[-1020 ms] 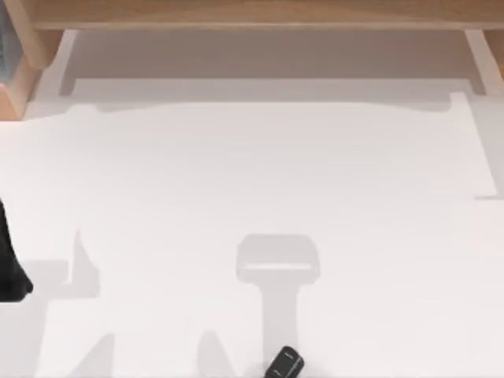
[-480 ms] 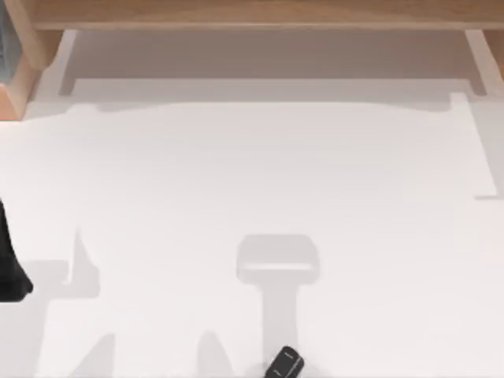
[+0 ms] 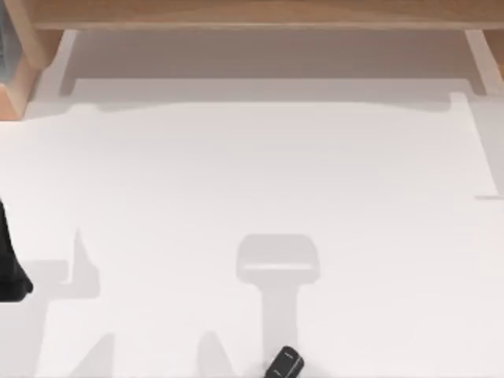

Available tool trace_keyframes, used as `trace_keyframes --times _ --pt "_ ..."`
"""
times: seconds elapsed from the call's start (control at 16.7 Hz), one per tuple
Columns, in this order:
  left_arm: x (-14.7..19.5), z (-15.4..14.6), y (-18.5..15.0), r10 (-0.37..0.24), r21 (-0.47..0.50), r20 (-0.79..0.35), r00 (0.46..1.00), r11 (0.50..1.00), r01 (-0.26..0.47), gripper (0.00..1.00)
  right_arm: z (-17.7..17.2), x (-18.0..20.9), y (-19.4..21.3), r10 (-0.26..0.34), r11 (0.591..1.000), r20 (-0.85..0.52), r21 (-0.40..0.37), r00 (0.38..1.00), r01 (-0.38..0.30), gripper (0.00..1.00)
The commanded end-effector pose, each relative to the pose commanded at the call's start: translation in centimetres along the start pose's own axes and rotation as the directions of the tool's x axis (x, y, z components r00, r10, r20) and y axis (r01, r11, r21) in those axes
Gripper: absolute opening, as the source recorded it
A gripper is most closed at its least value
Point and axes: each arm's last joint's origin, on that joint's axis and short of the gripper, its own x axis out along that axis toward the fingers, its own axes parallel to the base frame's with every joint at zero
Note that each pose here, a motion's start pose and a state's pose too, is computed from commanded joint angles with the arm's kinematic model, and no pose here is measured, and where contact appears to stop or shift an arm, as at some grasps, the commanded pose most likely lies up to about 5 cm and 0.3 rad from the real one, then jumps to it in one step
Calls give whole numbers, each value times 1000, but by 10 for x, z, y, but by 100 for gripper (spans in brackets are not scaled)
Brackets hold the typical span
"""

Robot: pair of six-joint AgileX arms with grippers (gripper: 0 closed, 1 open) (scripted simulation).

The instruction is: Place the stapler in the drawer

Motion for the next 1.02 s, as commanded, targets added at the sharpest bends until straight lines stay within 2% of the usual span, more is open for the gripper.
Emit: trace_keyframes --times 0.18,0.36,0.48,0.6,0.72,0.78,0.9,1.02 --pt "0 0 0 0 0 0 1000 1000 0 100 14 3 -3 10 999 50 43 999 -12 100" --pt "0 0 0 0 0 0 1000 1000 0 100 49 18 -10 30 983 176 171 984 -60 100" --pt "0 0 0 0 0 0 1000 1000 0 100 81 38 -15 46 950 274 286 961 -127 100" --pt "0 0 0 0 0 0 1000 1000 0 100 119 64 -21 63 886 369 407 927 -222 100" --pt "0 0 0 0 0 0 1000 1000 0 100 165 87 -27 93 783 456 516 885 -348 100" --pt "0 0 0 0 0 0 1000 1000 0 100 190 93 -28 121 715 497 557 860 -422 100" --pt "0 0 0 0 0 0 1000 1000 0 100 236 95 -27 196 554 570 607 798 -570 100" --pt "0 0 0 0 0 0 1000 1000 0 100 274 85 -20 293 372 624 623 724 -688 100"
